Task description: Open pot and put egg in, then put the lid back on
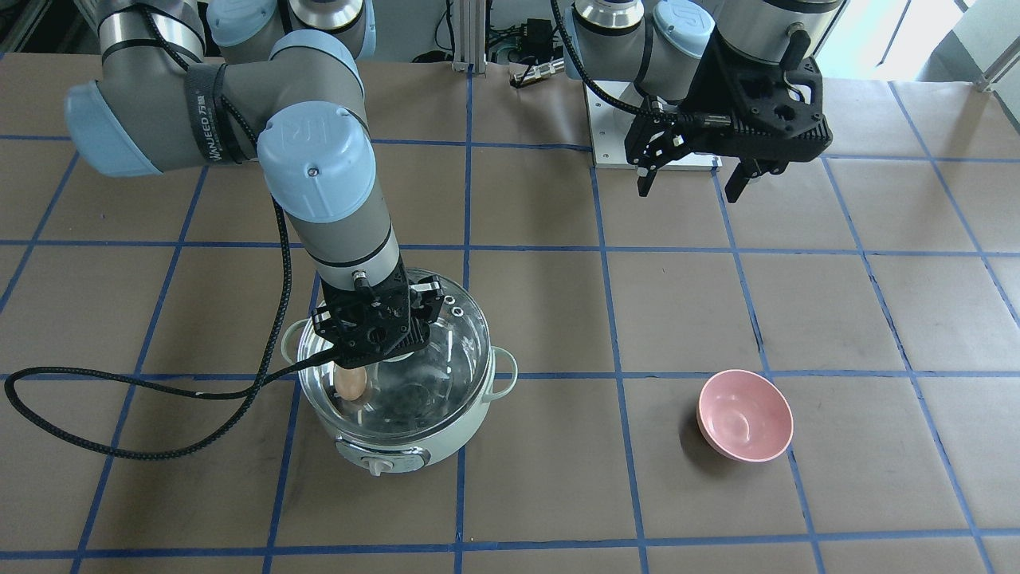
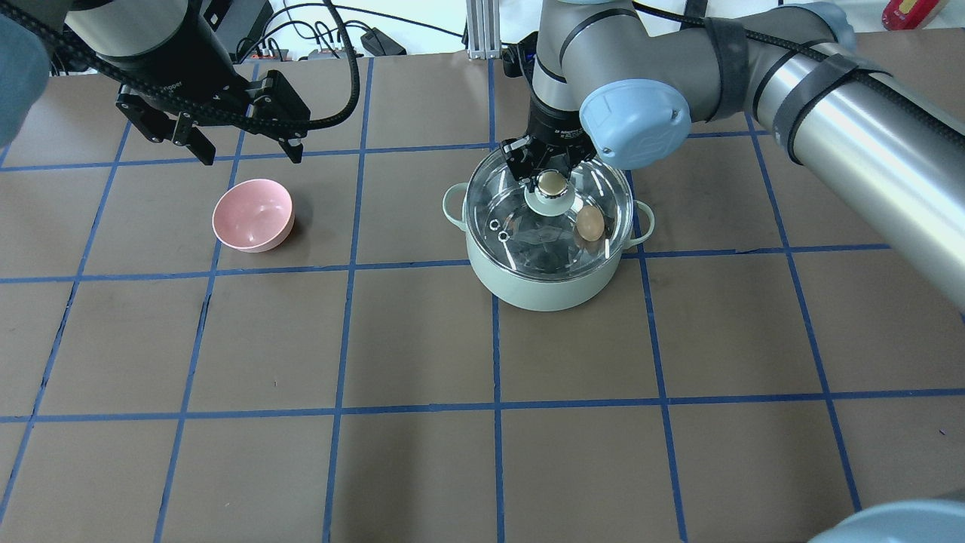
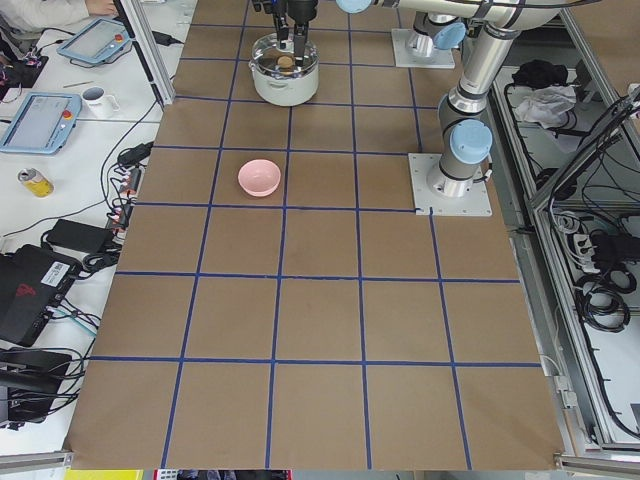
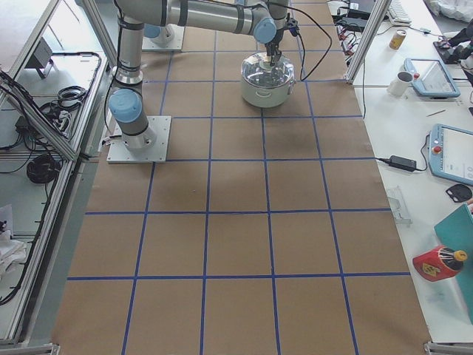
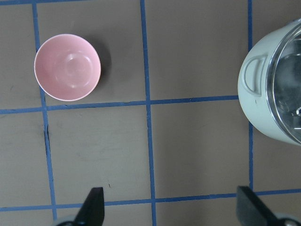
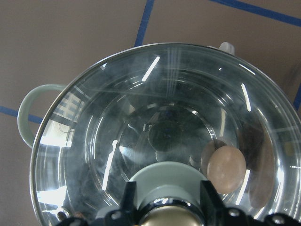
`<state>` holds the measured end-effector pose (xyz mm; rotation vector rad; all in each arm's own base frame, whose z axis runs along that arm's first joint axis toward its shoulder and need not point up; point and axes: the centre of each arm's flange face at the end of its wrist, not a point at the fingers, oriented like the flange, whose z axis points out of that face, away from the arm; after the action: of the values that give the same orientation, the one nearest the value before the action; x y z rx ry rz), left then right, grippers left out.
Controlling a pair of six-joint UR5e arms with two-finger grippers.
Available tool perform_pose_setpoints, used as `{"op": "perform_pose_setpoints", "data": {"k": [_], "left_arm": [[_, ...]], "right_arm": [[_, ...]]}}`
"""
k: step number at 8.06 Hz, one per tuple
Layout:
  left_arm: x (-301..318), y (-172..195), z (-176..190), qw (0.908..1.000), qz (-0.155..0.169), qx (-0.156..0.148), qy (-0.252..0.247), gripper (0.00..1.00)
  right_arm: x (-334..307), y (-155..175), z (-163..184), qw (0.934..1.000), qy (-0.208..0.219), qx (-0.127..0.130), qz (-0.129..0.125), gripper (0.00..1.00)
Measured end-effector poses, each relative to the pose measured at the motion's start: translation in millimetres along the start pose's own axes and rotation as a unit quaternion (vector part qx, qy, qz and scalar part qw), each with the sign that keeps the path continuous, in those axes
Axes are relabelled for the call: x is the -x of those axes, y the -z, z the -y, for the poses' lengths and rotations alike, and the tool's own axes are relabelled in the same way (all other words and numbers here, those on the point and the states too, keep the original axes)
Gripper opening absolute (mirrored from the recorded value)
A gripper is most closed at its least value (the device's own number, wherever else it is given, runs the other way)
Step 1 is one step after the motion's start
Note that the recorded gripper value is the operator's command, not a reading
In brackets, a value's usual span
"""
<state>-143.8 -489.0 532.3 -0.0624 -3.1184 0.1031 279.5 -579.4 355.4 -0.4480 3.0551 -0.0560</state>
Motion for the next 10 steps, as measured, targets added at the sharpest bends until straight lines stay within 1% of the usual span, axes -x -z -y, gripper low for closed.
{"op": "perform_pose_setpoints", "data": {"k": [5, 6, 7, 8, 10], "left_arm": [[0.3, -0.9, 0.7, 1.0, 0.0, 0.001, 0.0, 1.0], [1.4, -1.0, 1.3, 1.0, 0.0, 0.0, 0.001, 1.0], [2.0, -1.1, 1.7, 1.0, 0.001, 0.0, 0.002, 1.0], [2.2, -1.2, 1.8, 1.0, 0.0, 0.0, 0.002, 1.0], [2.4, -1.3, 2.0, 1.0, 0.0, 0.0, 0.002, 1.0]], "right_arm": [[-0.8, -5.6, 2.2, 1.0, 0.0, 0.001, -0.001, 0.0], [-0.9, -6.0, 2.4, 1.0, 0.0, 0.001, -0.001, 0.28], [-1.0, -6.2, 2.4, 1.0, -0.002, 0.002, -0.002, 0.97], [-1.0, -6.2, 2.6, 1.0, -0.002, 0.001, -0.002, 1.0], [-1.0, -5.5, 2.6, 1.0, -0.002, 0.001, -0.001, 1.0]]}}
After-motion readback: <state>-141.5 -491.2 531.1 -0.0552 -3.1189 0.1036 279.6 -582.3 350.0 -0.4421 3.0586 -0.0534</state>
